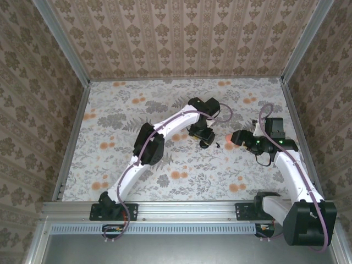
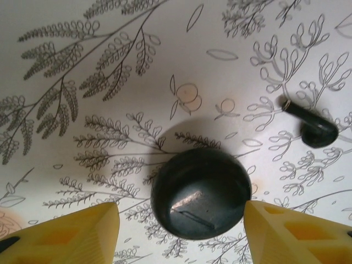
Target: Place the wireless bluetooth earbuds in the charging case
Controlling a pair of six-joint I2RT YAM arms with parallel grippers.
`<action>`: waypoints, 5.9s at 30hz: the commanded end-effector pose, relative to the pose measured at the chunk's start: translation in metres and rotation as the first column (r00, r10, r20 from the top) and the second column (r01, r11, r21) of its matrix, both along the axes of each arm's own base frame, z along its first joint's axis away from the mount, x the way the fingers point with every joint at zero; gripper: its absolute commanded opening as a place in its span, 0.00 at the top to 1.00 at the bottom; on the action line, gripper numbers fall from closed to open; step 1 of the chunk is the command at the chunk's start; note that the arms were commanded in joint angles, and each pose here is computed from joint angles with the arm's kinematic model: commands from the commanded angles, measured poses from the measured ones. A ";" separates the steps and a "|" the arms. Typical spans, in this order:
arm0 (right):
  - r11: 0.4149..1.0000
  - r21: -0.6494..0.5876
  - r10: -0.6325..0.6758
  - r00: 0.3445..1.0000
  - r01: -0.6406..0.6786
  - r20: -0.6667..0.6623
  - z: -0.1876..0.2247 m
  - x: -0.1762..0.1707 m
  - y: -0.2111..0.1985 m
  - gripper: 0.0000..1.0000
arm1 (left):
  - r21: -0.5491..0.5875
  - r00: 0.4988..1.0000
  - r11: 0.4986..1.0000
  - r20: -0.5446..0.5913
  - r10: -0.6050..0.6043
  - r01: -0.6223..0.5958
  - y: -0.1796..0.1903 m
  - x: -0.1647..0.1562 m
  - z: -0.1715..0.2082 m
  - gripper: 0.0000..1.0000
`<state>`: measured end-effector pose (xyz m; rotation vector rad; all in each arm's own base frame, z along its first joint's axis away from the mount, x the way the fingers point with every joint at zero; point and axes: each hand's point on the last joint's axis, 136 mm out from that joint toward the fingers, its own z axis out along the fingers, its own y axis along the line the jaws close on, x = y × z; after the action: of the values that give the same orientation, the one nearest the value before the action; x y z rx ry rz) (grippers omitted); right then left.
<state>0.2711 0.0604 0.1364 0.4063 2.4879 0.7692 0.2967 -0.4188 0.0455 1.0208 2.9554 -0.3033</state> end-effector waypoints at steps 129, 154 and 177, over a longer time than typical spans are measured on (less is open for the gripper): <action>0.595 0.317 0.684 0.673 -0.738 0.282 0.040 -0.032 0.179 0.81 | -0.118 0.402 0.520 0.783 -0.475 0.846 0.058 -0.108 0.140 0.30; 0.457 -0.336 0.752 0.156 -0.824 0.641 0.113 -0.047 0.162 0.80 | -0.607 0.651 0.261 0.748 -0.130 0.751 0.086 -0.101 0.214 0.42; 0.327 -0.489 0.762 -0.080 -0.809 0.642 0.109 -0.076 0.174 0.84 | -0.625 0.615 0.096 0.709 -0.345 0.775 0.070 -0.138 0.207 0.75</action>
<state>0.2052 0.2322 0.2385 -1.3497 1.5301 1.0429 0.1678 -0.3478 0.2466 1.5805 1.3323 -1.3294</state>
